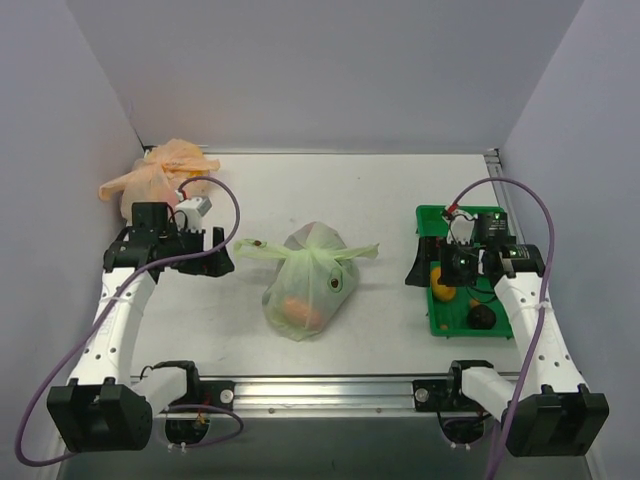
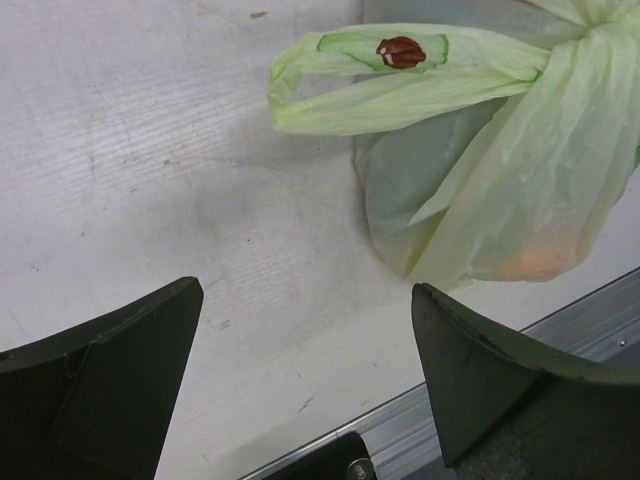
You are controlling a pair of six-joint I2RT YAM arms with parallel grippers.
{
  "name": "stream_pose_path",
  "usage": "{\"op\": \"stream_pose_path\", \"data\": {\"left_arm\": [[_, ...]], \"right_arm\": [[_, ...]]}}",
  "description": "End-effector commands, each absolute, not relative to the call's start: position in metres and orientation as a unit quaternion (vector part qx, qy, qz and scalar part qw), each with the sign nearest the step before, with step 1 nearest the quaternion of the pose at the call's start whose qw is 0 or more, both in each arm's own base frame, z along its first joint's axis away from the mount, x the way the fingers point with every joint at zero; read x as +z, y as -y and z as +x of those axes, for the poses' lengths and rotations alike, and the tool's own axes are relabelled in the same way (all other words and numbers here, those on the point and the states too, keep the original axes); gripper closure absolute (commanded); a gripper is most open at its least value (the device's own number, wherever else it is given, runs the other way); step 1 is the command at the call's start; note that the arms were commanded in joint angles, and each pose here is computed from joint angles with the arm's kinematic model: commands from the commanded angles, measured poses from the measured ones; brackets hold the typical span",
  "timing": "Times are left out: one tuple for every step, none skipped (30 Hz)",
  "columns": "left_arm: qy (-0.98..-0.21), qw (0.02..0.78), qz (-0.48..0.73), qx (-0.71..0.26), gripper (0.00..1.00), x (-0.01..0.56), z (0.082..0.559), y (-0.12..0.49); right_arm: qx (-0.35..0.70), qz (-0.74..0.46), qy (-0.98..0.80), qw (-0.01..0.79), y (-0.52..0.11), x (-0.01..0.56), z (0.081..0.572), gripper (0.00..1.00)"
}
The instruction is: Place the fake fruits into the plastic bag and tie a complex knot
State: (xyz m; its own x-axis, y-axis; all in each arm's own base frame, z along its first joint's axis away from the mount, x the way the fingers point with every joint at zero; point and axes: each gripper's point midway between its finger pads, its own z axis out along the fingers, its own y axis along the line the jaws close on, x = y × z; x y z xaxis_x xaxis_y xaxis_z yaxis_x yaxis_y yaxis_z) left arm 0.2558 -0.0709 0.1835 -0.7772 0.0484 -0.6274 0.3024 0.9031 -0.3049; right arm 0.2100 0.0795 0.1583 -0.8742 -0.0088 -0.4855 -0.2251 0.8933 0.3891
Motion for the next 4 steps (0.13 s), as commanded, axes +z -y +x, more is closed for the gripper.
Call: {"op": "stream_pose_path", "data": {"left_arm": [[-0.920, 0.342, 0.082, -0.174, 0.02, 0.1844, 0.2620, 0.0615], [-0.919, 0.345, 0.082, -0.171, 0.03, 0.1850, 0.2623, 0.0608], [-0.918, 0.348, 0.083, -0.171, 0.02, 0.1864, 0.2637, 0.0610], [-0.916, 0.352, 0.085, -0.172, 0.03, 0.1892, 0.2644, 0.0617]], "right_arm": [[0.239, -0.052, -0.936, 0.252, -0.0847, 0.1631, 0.2098, 0.00], [0.240, -0.053, -0.936, 0.253, -0.0849, 0.1638, 0.2096, 0.00], [0.241, -0.054, -0.935, 0.254, -0.0852, 0.1641, 0.2095, 0.00], [0.246, -0.056, -0.934, 0.254, -0.0869, 0.1650, 0.2089, 0.00]]}}
